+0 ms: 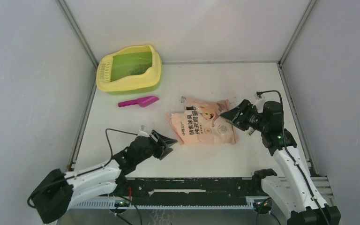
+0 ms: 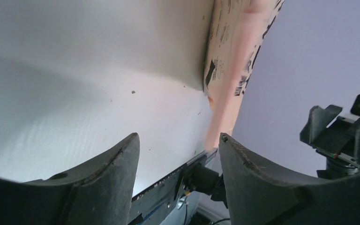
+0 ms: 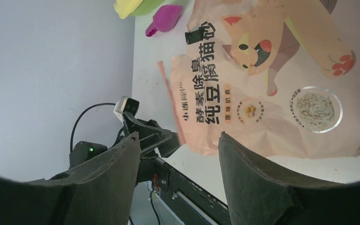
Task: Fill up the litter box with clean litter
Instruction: Adjust the cat litter bag at the center of the board.
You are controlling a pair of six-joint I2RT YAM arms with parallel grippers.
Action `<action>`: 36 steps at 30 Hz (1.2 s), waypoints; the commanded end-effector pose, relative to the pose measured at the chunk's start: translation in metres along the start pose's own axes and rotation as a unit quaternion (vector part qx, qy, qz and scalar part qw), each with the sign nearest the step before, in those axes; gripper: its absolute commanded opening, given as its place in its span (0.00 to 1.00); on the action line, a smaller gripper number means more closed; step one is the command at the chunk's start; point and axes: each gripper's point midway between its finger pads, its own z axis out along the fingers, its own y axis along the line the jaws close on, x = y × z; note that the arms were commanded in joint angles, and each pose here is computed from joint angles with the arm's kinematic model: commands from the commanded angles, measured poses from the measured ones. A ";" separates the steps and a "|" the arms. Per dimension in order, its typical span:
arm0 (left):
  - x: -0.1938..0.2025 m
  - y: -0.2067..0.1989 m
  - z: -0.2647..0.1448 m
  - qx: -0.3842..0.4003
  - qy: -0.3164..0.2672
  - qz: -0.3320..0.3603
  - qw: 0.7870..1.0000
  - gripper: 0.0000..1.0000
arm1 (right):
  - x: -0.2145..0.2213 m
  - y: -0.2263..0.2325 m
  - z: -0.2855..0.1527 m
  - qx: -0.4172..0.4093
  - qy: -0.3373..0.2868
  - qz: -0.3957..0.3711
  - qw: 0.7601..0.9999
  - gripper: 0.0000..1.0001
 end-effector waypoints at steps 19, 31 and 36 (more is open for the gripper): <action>-0.033 -0.004 0.021 0.049 -0.086 -0.048 0.994 0.95 | 0.002 0.015 0.002 -0.034 -0.001 -0.025 0.999 0.69; -0.033 -0.015 0.046 0.123 -0.079 -0.105 0.984 0.94 | 0.000 0.018 -0.001 -0.051 -0.002 -0.020 0.999 0.69; -0.025 -0.005 0.068 0.113 -0.061 -0.117 0.985 1.00 | -0.001 0.016 -0.002 -0.052 -0.002 -0.019 0.998 0.69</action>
